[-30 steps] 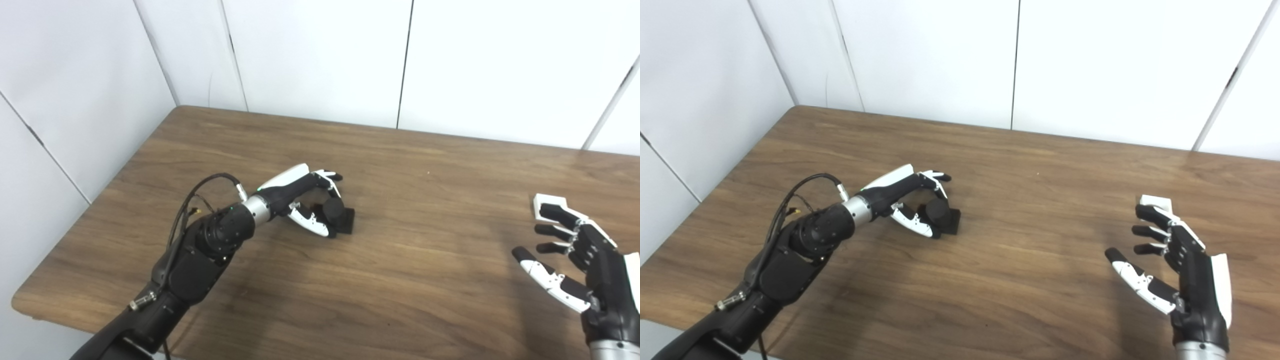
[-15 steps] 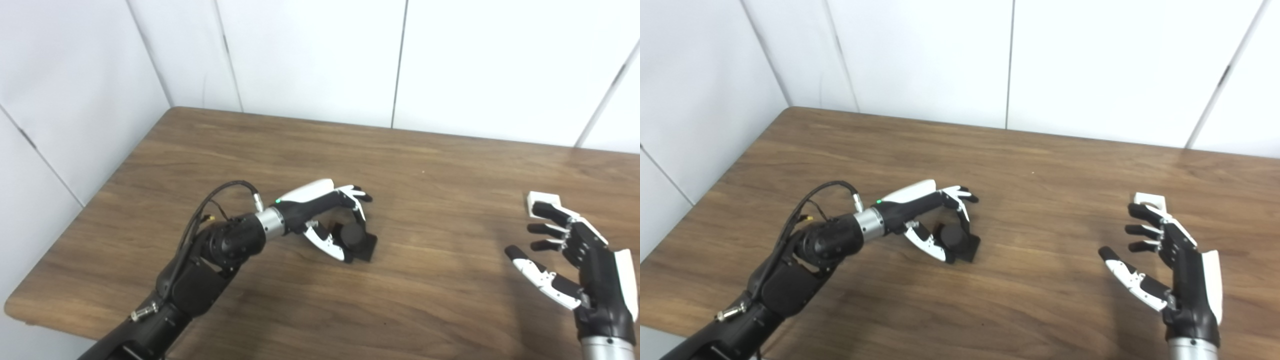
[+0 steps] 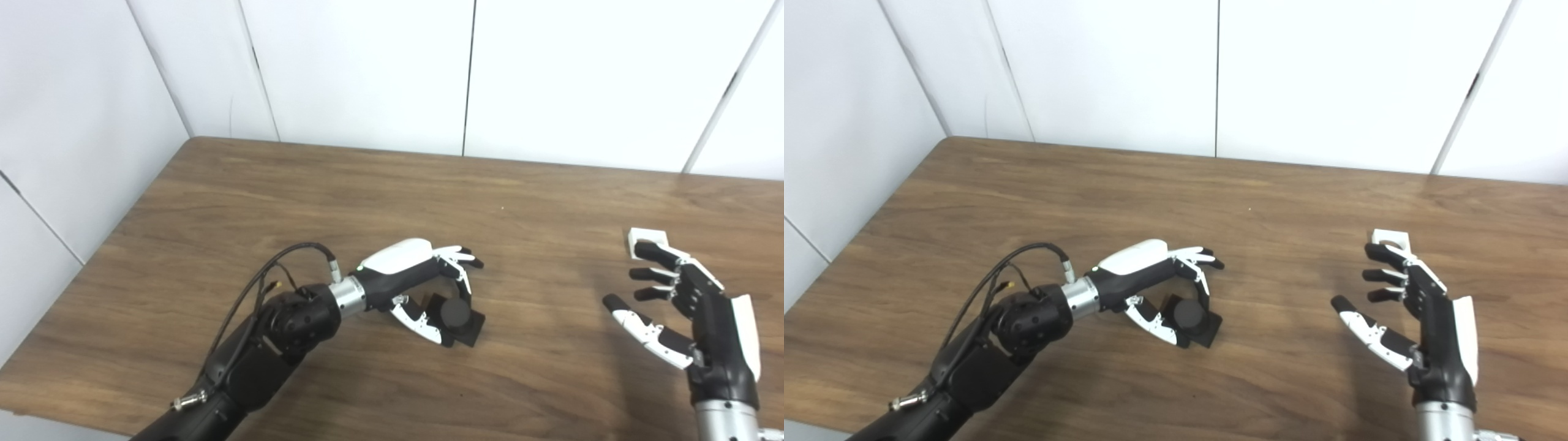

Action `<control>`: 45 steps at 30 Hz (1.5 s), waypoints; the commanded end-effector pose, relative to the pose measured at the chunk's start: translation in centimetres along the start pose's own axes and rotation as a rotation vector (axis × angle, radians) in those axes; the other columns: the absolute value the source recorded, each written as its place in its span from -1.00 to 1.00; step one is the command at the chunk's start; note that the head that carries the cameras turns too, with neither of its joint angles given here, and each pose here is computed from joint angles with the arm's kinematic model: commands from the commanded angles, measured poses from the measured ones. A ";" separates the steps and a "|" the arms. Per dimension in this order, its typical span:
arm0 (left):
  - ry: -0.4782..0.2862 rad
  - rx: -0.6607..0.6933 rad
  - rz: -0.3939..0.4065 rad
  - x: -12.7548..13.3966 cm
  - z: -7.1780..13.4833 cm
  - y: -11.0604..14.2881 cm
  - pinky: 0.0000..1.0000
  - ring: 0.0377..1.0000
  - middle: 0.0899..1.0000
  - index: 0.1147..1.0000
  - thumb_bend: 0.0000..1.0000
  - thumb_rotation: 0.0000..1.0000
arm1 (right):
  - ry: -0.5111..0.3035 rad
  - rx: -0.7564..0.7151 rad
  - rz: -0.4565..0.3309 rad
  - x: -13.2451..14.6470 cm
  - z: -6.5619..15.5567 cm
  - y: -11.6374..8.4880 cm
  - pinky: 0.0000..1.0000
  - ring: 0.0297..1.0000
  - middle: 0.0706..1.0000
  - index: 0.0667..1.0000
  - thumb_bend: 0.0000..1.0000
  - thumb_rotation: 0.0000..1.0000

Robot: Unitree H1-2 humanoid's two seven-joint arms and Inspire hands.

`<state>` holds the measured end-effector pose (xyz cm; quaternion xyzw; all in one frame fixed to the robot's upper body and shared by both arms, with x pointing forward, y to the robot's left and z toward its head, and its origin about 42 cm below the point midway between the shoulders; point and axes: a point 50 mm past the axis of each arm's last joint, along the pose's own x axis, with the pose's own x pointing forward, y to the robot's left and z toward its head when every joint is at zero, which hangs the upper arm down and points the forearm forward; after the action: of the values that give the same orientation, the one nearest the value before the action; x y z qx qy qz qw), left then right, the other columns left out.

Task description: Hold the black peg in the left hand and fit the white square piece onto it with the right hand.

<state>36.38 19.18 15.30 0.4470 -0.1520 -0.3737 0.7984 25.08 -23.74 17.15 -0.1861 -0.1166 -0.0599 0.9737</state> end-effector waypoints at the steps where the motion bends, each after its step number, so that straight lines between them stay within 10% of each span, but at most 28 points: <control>1: 0.030 0.035 -0.106 0.4 -0.5 -2.8 0.87 0.93 0.79 -0.15 0.04 -0.85 | -0.038 0.009 -0.016 -0.9 0.5 0.1 0.05 0.30 0.45 0.38 0.03 -0.86; 12: 0.053 0.084 -0.152 0.6 -0.9 -2.7 0.91 0.98 0.85 -0.14 0.04 -0.85 | -0.038 0.020 -0.019 -0.9 0.5 0.1 0.05 0.29 0.44 0.37 0.03 -0.81; 14: 0.058 0.095 -0.155 0.6 -1.0 -2.6 0.88 0.98 0.84 0.10 0.68 -0.69 | -0.040 0.026 -0.017 -0.9 0.4 0.1 0.05 0.30 0.44 0.37 0.03 -0.82; 19: 0.070 0.114 -0.163 0.4 -1.1 -2.4 0.90 0.98 0.85 0.16 0.84 -0.70 | -0.035 0.017 -0.016 -0.9 0.4 0.1 0.05 0.29 0.45 0.38 0.03 -0.79; 25: 0.070 0.125 -0.143 0.4 -1.2 -2.4 0.85 0.96 0.82 0.04 0.80 -0.74 | -0.042 0.012 -0.018 -0.7 0.5 0.0 0.04 0.29 0.44 0.37 0.04 -0.77; 30: 0.073 0.131 -0.127 0.3 -1.4 -2.4 0.84 0.95 0.81 -0.14 0.09 -0.86 | -0.041 0.010 -0.018 -0.6 0.5 0.0 0.04 0.29 0.44 0.37 0.03 -0.78; 45: 0.086 0.125 -0.112 0.0 -1.8 -2.3 0.85 0.94 0.79 -0.15 0.05 -0.86 | -0.050 0.019 -0.012 -0.5 0.5 -0.1 0.04 0.29 0.45 0.38 0.05 -0.76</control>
<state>36.99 17.98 15.20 0.4733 -0.1750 -0.3711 0.7795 25.16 -23.85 17.15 -0.1836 -0.1171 -0.0609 0.9741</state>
